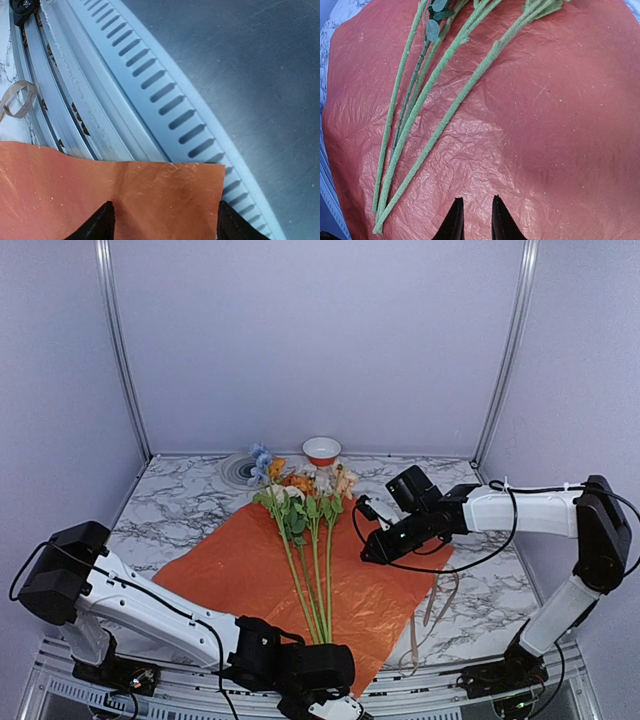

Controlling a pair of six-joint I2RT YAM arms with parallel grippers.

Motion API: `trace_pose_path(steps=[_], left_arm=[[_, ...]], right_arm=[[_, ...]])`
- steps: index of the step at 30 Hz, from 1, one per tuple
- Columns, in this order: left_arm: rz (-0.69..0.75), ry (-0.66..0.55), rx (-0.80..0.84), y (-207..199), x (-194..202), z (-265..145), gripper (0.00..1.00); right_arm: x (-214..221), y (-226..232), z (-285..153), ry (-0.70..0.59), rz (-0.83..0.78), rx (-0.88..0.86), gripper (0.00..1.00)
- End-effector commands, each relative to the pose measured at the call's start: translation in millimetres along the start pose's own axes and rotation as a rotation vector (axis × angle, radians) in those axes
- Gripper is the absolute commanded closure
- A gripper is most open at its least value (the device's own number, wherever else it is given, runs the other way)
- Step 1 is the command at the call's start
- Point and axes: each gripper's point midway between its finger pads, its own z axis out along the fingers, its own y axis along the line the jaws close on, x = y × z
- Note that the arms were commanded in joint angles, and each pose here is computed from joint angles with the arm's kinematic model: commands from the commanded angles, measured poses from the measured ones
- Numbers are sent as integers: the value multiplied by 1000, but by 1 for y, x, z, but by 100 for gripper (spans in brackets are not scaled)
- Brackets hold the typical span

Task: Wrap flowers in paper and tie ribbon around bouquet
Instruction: Pick up the bottom corner of the flattened wrapping paper from the center of the board.

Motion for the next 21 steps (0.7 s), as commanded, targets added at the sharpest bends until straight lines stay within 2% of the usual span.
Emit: trace_pose_path(steps=[1, 14, 18, 21], left_arm=[[-19, 148, 34, -13, 33, 12, 42], [-68, 115, -79, 7, 25, 2, 100], [-101, 90, -144, 19, 22, -9, 100], [-148, 8, -191, 32, 12, -26, 100]], right_arm=[[1, -3, 3, 10, -16, 24, 81], [3, -4, 4, 15, -21, 27, 81], [4, -2, 7, 23, -22, 12, 80], [2, 8, 9, 20, -30, -45, 80]])
